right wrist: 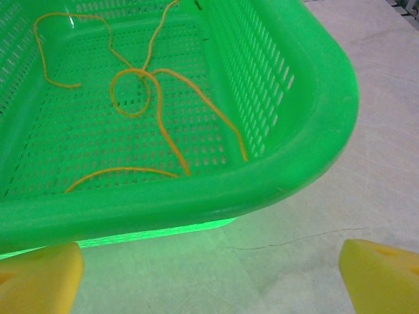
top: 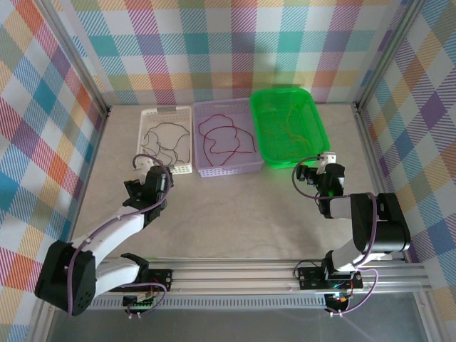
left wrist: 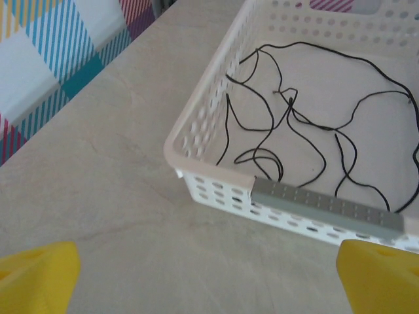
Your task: Untangle the cables
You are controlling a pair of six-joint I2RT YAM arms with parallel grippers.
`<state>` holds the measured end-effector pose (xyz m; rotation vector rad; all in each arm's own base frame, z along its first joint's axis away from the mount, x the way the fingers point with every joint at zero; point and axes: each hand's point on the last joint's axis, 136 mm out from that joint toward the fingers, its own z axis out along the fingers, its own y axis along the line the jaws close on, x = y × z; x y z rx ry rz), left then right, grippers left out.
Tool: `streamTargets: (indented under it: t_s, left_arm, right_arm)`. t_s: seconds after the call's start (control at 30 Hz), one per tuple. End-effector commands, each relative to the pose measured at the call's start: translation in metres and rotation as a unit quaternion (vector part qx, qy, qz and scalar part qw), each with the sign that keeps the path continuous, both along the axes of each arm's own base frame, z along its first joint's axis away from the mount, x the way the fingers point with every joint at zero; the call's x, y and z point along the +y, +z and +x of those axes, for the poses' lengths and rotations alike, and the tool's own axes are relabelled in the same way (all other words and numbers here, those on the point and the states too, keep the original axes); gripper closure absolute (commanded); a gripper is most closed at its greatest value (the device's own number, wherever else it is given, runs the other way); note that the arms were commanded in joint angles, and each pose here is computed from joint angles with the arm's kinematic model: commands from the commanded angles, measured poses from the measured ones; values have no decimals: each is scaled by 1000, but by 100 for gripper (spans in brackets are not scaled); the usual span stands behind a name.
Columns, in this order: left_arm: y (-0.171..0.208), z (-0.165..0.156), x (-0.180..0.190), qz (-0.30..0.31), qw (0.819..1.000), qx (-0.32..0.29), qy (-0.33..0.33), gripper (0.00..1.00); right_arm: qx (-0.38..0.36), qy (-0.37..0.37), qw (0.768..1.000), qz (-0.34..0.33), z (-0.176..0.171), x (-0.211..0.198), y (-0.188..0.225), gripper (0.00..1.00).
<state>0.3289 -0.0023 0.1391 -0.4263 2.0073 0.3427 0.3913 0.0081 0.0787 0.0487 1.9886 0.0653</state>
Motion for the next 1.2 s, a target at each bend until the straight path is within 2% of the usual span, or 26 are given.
streamTargets:
  t_s: [0.0, 0.13, 0.3, 0.33, 0.4, 0.5, 0.53, 0.6, 0.73, 1.17]
  left_arm:
    - [21, 26, -3, 16, 998, -51, -14, 0]
    - [6, 37, 0, 48, 997, -33, -44, 0]
    - [-24, 38, 16, 44, 998, -32, -41, 0]
    - [-24, 43, 12, 27, 997, -39, -54, 0]
    - [-30, 52, -10, 22, 991, -29, -128, 0]
    - [-34, 62, -13, 30, 989, -12, -145, 0]
    - [-35, 65, -15, 31, 988, -24, -152, 0]
    - [-41, 63, -9, 31, 988, -45, -141, 0]
    - [-54, 62, 11, -11, 992, -56, -112, 0]
    - [-58, 63, 14, -26, 992, -49, -115, 0]
  right_arm:
    - [-26, 11, 1000, -2, 5, 4, 14, 0]
    - [-26, 10, 1000, -2, 5, 4, 14, 0]
    - [-26, 10, 1000, -2, 6, 3, 14, 0]
    - [-26, 11, 1000, -2, 5, 4, 14, 0]
    - [-26, 11, 1000, -2, 5, 4, 13, 0]
    - [-26, 11, 1000, -2, 6, 4, 14, 0]
    - [-26, 11, 1000, -2, 5, 4, 14, 0]
    - [-26, 10, 1000, -2, 6, 3, 14, 0]
    - [-27, 11, 1000, -2, 6, 3, 14, 0]
    - [-26, 11, 1000, -2, 6, 4, 14, 0]
